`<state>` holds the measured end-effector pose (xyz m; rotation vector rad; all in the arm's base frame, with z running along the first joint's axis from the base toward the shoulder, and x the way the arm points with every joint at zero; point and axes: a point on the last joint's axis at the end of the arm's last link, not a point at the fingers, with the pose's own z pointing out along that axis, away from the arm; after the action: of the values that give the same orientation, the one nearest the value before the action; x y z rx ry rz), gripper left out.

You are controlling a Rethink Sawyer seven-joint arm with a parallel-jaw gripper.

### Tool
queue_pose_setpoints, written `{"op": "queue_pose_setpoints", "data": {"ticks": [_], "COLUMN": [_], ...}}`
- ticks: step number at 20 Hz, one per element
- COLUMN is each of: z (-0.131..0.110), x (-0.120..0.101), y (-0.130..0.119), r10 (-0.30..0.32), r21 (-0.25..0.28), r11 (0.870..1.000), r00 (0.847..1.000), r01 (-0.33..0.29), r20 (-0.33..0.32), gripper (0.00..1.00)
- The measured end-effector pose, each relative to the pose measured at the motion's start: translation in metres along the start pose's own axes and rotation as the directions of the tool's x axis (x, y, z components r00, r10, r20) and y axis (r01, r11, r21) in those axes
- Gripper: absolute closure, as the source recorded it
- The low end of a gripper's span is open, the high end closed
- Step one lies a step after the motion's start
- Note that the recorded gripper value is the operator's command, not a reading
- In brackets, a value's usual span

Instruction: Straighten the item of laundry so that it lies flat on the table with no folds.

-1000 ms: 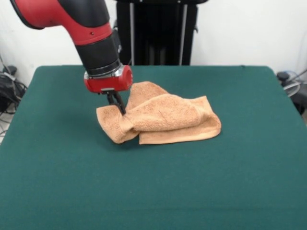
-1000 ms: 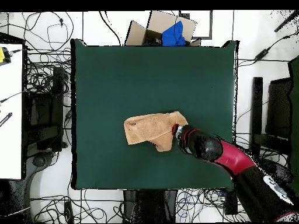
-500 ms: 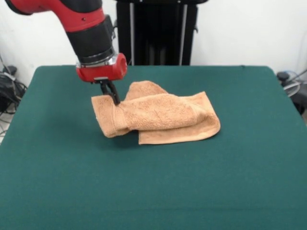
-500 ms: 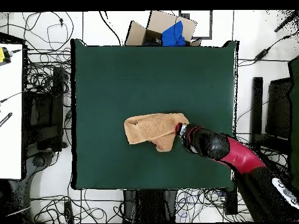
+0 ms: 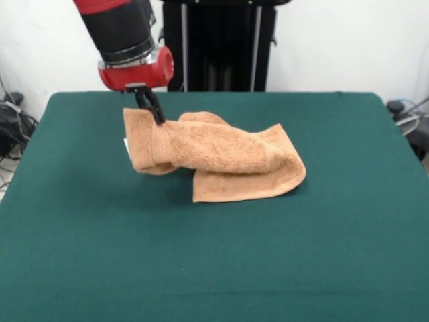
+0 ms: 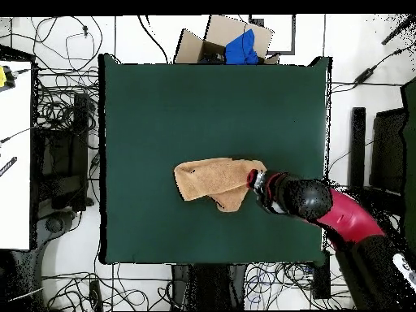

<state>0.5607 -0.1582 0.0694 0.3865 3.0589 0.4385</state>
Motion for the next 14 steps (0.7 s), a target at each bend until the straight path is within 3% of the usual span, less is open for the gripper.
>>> {"op": "queue_pose_setpoints", "data": {"ticks": [8,14], "z": [-0.024,-0.039], "x": [-0.008,0.000], "y": [0.007,0.015], "r10": [0.013,0.023], "r21": [0.004,0.005], "r11": [1.000,1.000], "r00": [1.000,1.000], "r01": [-0.013,-0.023], "r20": [0.027,0.000], "gripper": [1.00,1.00]}}
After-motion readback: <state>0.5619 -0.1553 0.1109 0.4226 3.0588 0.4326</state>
